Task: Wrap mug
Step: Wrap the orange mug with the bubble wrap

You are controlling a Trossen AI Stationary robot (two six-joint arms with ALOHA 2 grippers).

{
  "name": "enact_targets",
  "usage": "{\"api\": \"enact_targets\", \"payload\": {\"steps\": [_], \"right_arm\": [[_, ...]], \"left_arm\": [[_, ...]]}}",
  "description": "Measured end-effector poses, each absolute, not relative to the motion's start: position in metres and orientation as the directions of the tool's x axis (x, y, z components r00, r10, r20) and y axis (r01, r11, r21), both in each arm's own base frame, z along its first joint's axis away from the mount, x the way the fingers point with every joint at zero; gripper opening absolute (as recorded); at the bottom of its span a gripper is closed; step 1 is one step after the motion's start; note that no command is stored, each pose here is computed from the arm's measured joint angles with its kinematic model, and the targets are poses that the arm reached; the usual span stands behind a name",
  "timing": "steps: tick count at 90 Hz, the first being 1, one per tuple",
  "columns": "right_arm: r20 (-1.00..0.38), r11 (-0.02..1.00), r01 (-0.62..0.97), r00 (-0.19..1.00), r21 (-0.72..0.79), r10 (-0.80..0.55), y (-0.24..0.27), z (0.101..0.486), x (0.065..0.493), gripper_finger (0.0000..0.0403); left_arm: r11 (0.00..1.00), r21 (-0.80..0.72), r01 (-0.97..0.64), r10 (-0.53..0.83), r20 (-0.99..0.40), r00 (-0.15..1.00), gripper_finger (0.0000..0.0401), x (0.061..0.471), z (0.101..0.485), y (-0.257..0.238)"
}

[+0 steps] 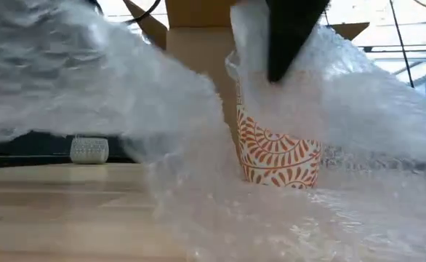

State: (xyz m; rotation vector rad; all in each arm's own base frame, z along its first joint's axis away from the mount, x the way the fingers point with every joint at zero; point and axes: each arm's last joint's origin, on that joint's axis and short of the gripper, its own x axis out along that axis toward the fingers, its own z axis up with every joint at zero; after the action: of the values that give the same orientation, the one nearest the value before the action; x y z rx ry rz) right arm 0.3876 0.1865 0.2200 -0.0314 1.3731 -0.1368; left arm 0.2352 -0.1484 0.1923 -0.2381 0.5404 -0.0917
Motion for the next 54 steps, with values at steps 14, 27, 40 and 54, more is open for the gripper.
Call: {"api": "enact_targets", "payload": {"steps": [14,27,40,54], "right_arm": [[-0.98,0.987,0.1,0.138,-0.127,-0.14,0.18,0.196,0.383,0.016],[-0.98,0.985,0.119,0.137,-0.127,-0.143,0.179,0.193,0.383,0.016],[-0.974,0.985,0.107,0.166,-0.136,-0.153,0.18,0.194,0.385,0.016],[-0.973,0.987,0.092,0.179,-0.129,-0.144,0.181,0.194,0.386,0.016]], "left_arm": [[0.981,-0.171,0.094,-0.156,-0.401,0.903,0.0001,0.248,0.216,-0.151],[0.992,-0.103,0.077,-0.111,-0.373,0.921,0.0001,0.264,0.217,-0.141],[0.987,-0.12,0.107,-0.14,-0.311,0.94,0.0001,0.283,0.213,-0.129],[0.981,-0.119,0.155,-0.181,-0.254,0.95,0.0001,0.302,0.201,-0.12]]}}
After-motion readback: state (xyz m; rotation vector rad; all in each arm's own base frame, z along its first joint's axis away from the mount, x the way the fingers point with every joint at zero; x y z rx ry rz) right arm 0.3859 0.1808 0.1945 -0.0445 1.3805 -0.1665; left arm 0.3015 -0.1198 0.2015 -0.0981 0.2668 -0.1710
